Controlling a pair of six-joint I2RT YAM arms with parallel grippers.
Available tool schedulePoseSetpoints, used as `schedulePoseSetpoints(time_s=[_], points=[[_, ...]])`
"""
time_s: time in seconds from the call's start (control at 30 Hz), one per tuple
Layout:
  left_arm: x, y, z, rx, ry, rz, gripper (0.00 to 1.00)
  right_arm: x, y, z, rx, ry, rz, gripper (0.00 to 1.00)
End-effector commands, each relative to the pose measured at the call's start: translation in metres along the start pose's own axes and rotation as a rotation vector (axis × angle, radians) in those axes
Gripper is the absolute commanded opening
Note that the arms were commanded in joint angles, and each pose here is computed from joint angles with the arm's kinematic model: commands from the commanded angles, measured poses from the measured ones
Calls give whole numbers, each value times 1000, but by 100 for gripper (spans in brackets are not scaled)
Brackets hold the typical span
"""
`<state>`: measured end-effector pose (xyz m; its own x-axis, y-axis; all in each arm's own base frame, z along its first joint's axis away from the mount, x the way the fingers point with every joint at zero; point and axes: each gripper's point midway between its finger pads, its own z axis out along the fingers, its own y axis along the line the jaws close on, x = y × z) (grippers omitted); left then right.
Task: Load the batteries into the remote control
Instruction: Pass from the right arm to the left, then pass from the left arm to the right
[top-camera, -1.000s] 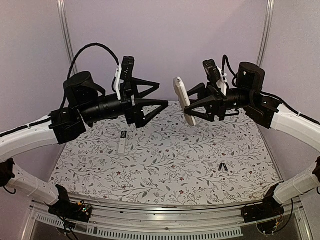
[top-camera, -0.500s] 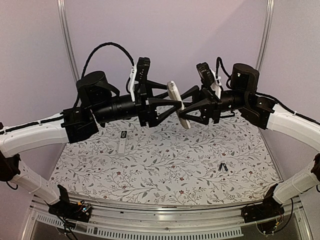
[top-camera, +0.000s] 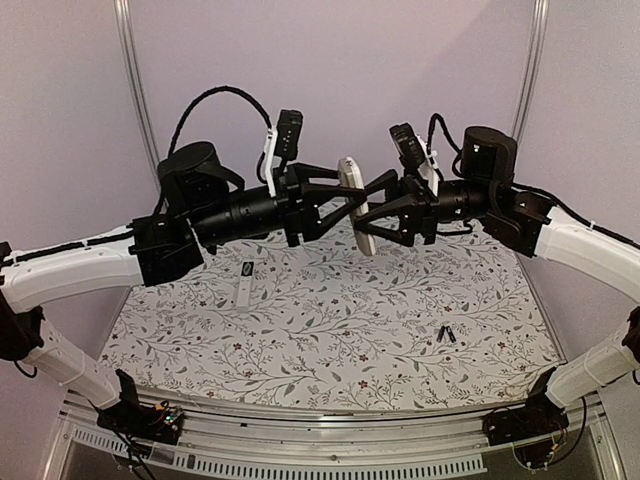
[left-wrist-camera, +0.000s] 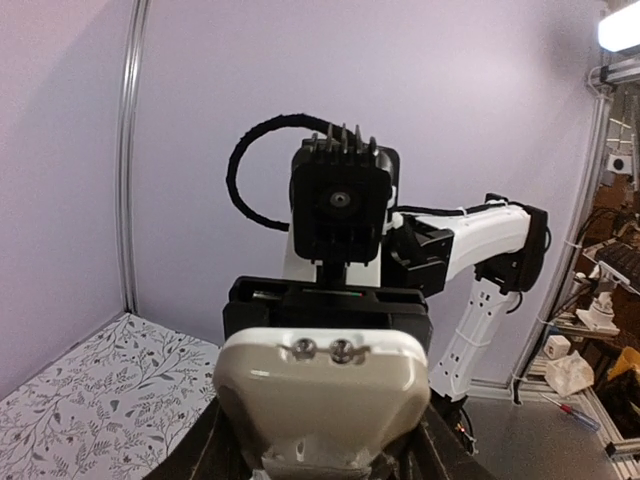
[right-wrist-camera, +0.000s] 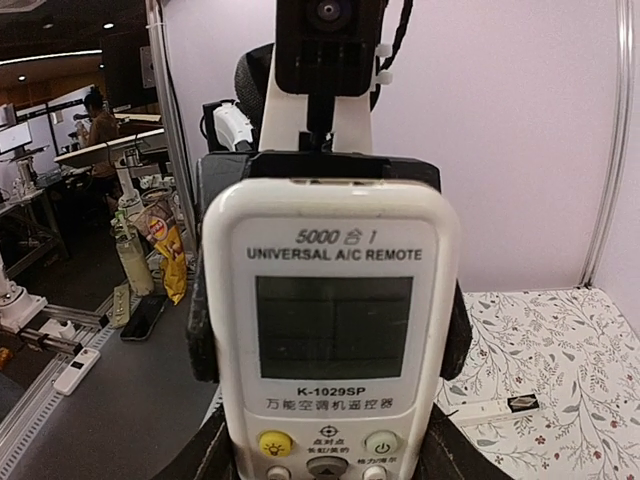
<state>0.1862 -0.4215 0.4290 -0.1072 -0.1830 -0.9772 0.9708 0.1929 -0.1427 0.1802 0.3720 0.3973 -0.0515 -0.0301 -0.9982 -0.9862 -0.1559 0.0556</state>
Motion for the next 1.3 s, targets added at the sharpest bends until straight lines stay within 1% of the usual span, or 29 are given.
schedulePoseSetpoints(time_s=[0.0,0.03,0.1,0.17,0.23,0.3,0.43,0.5,0.6,0.77,0.83,0.97,1.07,1.13,1.23,1.27], points=[[-2,36,-1,-216,-40,-144,0,-14,-36,-6,262,-17,-31,57],[-1,50,-6,-300,-50,-174,0,-13,-43,-9,309,-17,-27,61],[4,75,-19,-446,-67,-242,0,-10,-51,-16,388,-29,-19,62],[9,87,-28,-518,-83,-276,0,-3,-53,-18,444,-57,12,63],[9,92,-35,-546,-112,-295,0,4,-52,-15,490,-75,22,63],[10,97,-40,-574,-123,-308,0,8,-50,-10,533,-70,-1,63],[15,102,-40,-592,-100,-316,0,13,-57,-3,632,-51,-42,63],[16,103,-40,-592,-95,-321,0,15,-67,-3,674,-45,-32,63],[17,104,-41,-594,-95,-327,0,23,-77,3,690,-17,-26,63],[16,105,-42,-595,-99,-327,0,37,-86,14,682,36,-12,59],[18,105,-41,-595,-95,-326,0,41,-89,16,683,45,-5,53],[20,108,-43,-606,-90,-330,0,41,-93,14,712,39,12,36],[22,110,-46,-613,-88,-329,0,37,-92,15,701,35,18,23],[23,111,-47,-619,-83,-324,0,38,-91,18,683,45,63,15],[26,116,-53,-641,-69,-307,0,39,-88,24,649,78,105,5],[27,117,-54,-644,-64,-300,6,38,-86,26,632,84,113,2]])
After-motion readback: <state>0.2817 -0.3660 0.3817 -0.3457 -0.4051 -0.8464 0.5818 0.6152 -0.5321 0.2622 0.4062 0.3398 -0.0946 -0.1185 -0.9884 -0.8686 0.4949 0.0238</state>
